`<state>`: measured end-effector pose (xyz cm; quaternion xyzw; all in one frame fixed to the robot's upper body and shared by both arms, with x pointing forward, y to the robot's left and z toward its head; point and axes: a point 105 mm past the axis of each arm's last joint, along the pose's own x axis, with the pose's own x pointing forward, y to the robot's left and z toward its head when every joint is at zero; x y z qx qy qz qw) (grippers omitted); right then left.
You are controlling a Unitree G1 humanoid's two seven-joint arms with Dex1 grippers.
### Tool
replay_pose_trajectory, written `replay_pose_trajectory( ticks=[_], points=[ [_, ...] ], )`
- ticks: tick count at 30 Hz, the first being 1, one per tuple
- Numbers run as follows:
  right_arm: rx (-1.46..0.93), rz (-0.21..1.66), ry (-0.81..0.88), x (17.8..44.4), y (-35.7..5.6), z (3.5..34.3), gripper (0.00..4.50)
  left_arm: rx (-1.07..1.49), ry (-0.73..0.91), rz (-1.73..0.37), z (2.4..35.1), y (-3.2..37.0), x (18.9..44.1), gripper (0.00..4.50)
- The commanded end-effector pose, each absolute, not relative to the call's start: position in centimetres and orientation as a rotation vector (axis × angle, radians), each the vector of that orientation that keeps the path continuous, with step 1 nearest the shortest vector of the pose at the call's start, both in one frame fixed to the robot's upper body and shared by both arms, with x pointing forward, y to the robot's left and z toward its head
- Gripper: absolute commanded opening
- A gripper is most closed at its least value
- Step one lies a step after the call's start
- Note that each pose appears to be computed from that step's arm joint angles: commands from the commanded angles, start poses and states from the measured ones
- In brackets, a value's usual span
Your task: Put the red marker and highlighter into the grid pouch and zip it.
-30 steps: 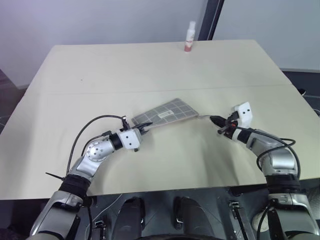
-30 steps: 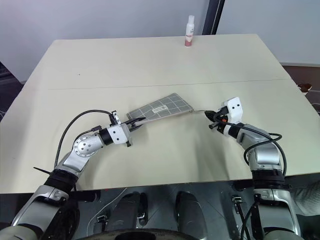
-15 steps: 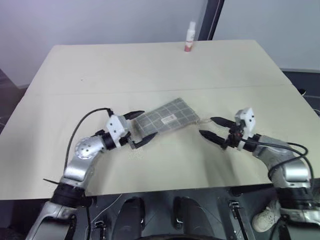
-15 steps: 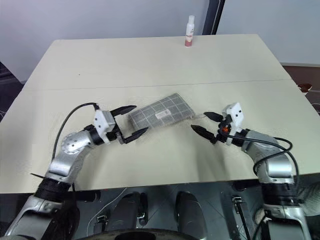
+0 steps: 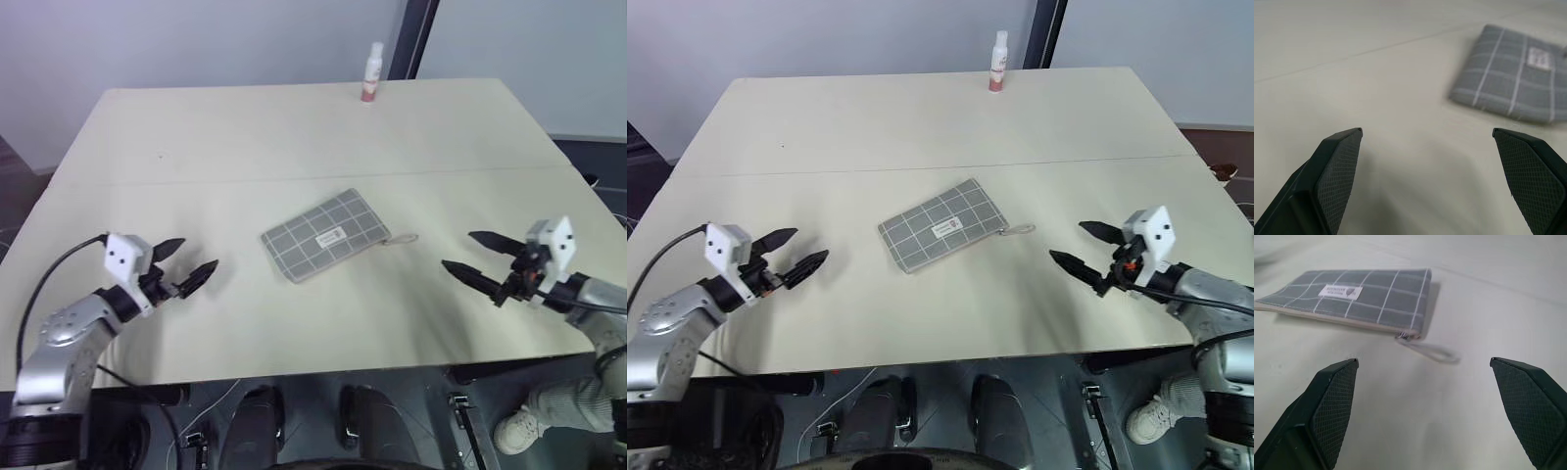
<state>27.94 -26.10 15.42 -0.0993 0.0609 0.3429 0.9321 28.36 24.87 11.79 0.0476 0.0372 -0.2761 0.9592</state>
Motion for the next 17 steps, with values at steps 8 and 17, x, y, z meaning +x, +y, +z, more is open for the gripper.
replay_pose_trajectory(
  ticks=[8, 17],
  points=[
    [-0.204, 0.697, 0.084, 28.1, -27.2, 15.8, 4.49, 0.098, 0.005, -0.395, 14.0, 30.1, 30.0, 4.5],
    [-0.199, 0.802, 0.057, 27.0, -24.5, 15.4, 4.49, 0.123, -0.04, -0.335, 15.3, 31.1, 33.2, 4.5]
  ],
)
